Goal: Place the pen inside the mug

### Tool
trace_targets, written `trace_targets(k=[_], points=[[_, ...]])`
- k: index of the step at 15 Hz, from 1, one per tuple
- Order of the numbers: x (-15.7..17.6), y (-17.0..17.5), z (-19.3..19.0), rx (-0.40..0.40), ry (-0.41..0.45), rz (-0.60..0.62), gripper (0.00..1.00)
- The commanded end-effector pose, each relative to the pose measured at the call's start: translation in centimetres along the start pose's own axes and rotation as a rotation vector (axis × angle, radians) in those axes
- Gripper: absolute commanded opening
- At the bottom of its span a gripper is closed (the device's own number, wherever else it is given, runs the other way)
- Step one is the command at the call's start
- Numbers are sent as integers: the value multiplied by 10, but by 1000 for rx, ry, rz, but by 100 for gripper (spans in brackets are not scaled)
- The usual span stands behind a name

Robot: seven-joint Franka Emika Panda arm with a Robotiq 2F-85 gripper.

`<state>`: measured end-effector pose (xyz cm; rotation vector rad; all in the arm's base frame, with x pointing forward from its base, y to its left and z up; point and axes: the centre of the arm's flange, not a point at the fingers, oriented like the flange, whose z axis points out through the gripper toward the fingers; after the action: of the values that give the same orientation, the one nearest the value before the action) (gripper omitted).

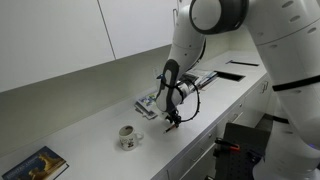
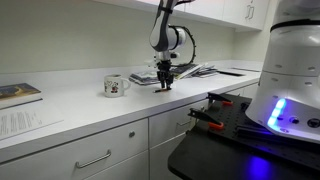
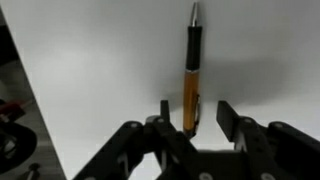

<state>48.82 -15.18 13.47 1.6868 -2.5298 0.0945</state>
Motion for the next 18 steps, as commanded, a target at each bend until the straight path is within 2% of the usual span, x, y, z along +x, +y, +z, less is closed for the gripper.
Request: trace_targets(k=[1, 4, 5, 7, 10, 15, 18], points=[[-3, -8, 2, 22, 6, 18, 26], [-3, -8, 0, 23, -2, 12, 4], [-3, -8, -1, 20, -3, 11, 0], [-5, -7, -5, 17, -4, 4, 4], [-13, -4, -22, 29, 15, -54, 4], [-49, -4, -71, 128, 175, -224, 4], [-77, 0, -98, 224, 267, -288, 4]])
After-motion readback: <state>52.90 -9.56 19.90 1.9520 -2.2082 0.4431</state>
